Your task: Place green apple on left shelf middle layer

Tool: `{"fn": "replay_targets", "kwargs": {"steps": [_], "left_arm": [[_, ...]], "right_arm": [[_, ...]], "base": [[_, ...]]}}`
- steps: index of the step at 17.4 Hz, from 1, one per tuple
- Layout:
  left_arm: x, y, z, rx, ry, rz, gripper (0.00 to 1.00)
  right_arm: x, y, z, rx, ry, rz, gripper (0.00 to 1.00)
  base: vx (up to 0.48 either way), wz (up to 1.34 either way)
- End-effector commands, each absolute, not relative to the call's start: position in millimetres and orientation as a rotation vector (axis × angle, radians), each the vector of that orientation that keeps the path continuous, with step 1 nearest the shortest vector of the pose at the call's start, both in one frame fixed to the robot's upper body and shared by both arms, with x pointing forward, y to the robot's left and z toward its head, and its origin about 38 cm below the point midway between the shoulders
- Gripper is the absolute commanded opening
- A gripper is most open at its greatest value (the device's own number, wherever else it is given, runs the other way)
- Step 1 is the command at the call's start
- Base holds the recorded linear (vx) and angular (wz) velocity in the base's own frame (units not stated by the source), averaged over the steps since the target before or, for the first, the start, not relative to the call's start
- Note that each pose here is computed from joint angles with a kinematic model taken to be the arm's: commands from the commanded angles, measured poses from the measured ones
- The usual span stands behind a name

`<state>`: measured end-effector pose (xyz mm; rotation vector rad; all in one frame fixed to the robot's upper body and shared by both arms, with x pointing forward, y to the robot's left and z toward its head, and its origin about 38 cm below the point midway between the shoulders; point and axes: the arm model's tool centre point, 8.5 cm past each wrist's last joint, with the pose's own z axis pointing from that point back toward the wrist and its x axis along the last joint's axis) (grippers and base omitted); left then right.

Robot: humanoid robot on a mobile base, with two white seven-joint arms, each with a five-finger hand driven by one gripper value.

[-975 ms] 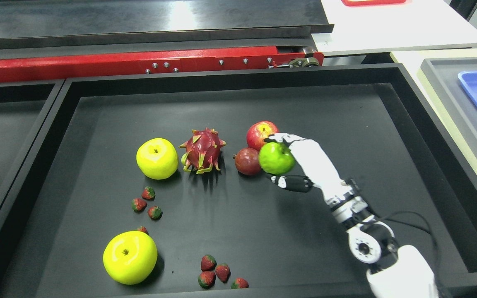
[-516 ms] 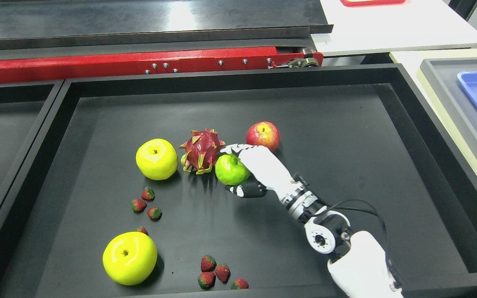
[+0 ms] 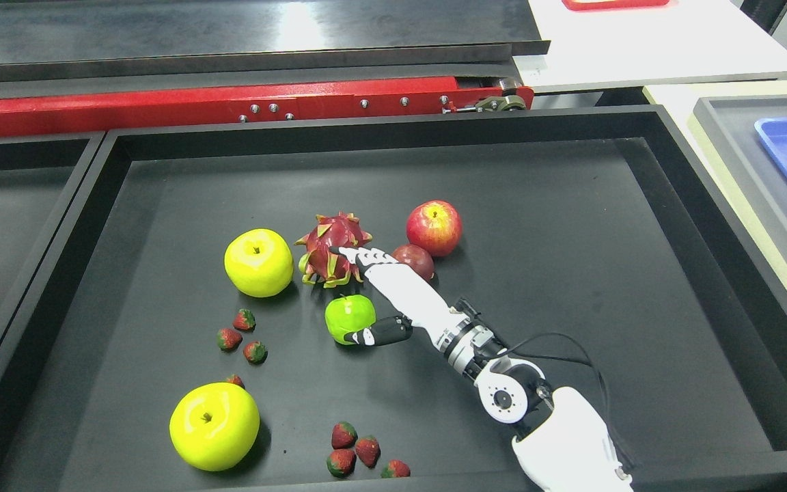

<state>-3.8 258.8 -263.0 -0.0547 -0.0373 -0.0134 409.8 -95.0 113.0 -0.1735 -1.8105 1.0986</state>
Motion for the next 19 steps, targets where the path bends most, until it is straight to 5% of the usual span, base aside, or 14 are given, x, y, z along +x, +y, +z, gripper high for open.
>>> {"fn": "replay_targets", "kwargs": {"steps": [1,5,19], "left_arm": [[-3.8,270.1,-262.1,-0.038,-0.037,-0.014,1.00],[-3.8,270.1,-262.1,-0.038,-0.037,-0.014,1.00],[-3.6,270.1,-262.1,-0.038,-0.038,-0.015,1.00]], "right_arm": [[406.7,-185.1,98.1,0.046,-1.800,0.483,1.00],[369.0,-235.9,89.2,0.162,-1.803,0.232,1.00],[356.5,-238.6,86.9,0.182,-1.805,0.189,1.00]], "base": [[0.000,0.00],[0.000,0.00],[0.000,0.00]]}}
